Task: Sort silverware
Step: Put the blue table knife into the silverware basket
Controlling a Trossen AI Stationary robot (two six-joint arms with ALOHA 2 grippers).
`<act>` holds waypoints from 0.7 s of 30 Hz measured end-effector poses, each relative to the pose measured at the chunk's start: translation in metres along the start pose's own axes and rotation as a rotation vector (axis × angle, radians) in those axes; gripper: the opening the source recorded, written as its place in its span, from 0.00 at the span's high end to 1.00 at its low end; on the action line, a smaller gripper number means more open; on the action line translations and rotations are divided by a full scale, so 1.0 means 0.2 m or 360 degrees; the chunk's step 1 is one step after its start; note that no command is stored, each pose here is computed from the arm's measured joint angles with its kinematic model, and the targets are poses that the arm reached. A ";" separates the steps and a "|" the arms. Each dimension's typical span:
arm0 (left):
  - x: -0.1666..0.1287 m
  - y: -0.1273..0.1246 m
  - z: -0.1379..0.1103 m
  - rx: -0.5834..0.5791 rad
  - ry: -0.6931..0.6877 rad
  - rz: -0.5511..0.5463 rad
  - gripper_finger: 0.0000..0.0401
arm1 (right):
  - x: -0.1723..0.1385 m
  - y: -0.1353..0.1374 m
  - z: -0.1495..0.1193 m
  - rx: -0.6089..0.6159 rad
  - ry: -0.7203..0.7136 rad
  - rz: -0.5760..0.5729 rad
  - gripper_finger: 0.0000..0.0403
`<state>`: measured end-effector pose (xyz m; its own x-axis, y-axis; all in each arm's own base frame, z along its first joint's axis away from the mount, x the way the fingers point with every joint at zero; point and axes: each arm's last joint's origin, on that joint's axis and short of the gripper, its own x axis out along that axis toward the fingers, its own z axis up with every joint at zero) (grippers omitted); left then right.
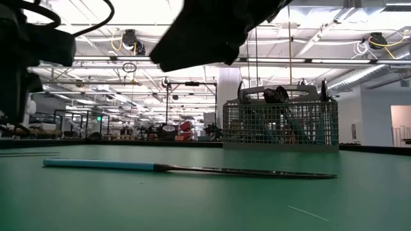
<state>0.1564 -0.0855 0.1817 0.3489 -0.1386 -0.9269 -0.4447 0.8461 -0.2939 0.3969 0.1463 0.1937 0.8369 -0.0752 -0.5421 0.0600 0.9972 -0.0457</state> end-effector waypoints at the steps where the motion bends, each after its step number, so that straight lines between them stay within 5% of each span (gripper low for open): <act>1: 0.00 -0.01 -0.01 -0.0001 0.0004 0.0004 0.66 | 0.01 0.03 0.00 0.0014 -0.0001 0.0012 0.59; 21: 0.03 -0.06 -0.08 0.0188 0.0036 -0.0013 0.66 | 0.15 0.33 -0.25 0.0133 -0.0060 -0.0059 0.59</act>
<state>0.1502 -0.1048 0.1767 0.3329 -0.1559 -0.9300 -0.3411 0.8995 -0.2729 0.3985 0.2105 0.1329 0.8532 -0.1136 -0.5091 0.1355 0.9908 0.0059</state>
